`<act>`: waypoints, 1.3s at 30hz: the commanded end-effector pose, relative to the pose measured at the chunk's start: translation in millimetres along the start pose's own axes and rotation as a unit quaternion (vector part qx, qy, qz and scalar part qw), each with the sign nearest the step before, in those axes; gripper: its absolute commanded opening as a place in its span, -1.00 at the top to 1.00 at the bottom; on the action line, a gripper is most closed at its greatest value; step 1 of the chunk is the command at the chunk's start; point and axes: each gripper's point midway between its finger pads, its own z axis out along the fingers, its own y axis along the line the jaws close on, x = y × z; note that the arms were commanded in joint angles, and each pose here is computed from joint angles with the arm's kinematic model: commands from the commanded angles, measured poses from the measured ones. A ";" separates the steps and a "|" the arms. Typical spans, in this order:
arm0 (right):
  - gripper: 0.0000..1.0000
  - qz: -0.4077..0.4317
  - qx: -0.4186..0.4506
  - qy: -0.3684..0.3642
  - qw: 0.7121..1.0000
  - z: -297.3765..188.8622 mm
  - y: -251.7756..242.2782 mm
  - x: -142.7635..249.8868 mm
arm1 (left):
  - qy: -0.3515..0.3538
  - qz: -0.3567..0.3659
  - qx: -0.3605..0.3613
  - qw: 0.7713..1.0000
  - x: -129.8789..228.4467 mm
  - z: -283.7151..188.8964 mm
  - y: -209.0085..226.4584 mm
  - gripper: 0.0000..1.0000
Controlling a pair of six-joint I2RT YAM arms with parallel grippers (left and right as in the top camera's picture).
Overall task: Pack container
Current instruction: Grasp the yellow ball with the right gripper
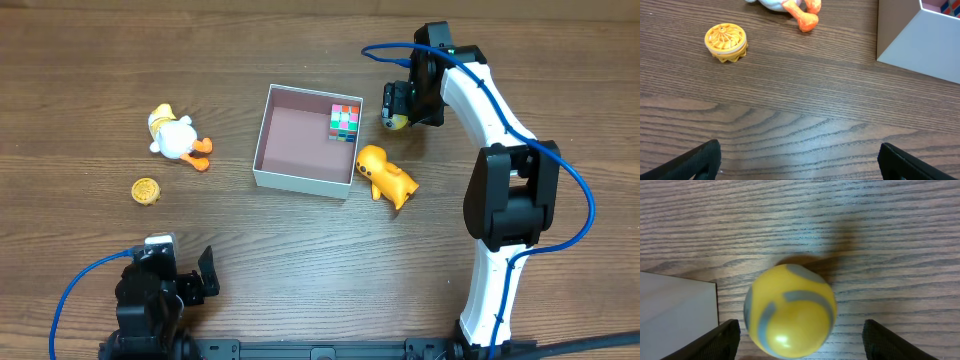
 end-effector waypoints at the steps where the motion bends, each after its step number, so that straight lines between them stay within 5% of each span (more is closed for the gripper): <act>1: -0.61 -0.011 0.000 0.002 1.000 6.4 0.1 0.3 | -0.005 0.010 -0.003 1.000 -1.1 0.3 1.2 -1.00; 24: -0.58 -0.011 -0.007 0.016 1.000 19.4 1.0 4.8 | -0.005 0.010 -0.003 1.000 -1.1 0.3 1.2 -1.00; 27: -0.24 -0.011 -0.007 0.019 1.000 19.4 0.7 6.2 | -0.005 0.010 -0.003 1.000 -1.1 0.3 1.2 -1.00; 31: -0.04 -0.011 -0.006 0.021 1.000 19.3 0.5 6.9 | -0.005 0.010 -0.003 1.000 -1.1 0.3 1.2 -1.00; 39: -0.05 -0.011 -0.005 0.020 1.000 12.8 1.3 4.5 | -0.005 0.010 -0.003 1.000 -1.1 0.3 1.2 -1.00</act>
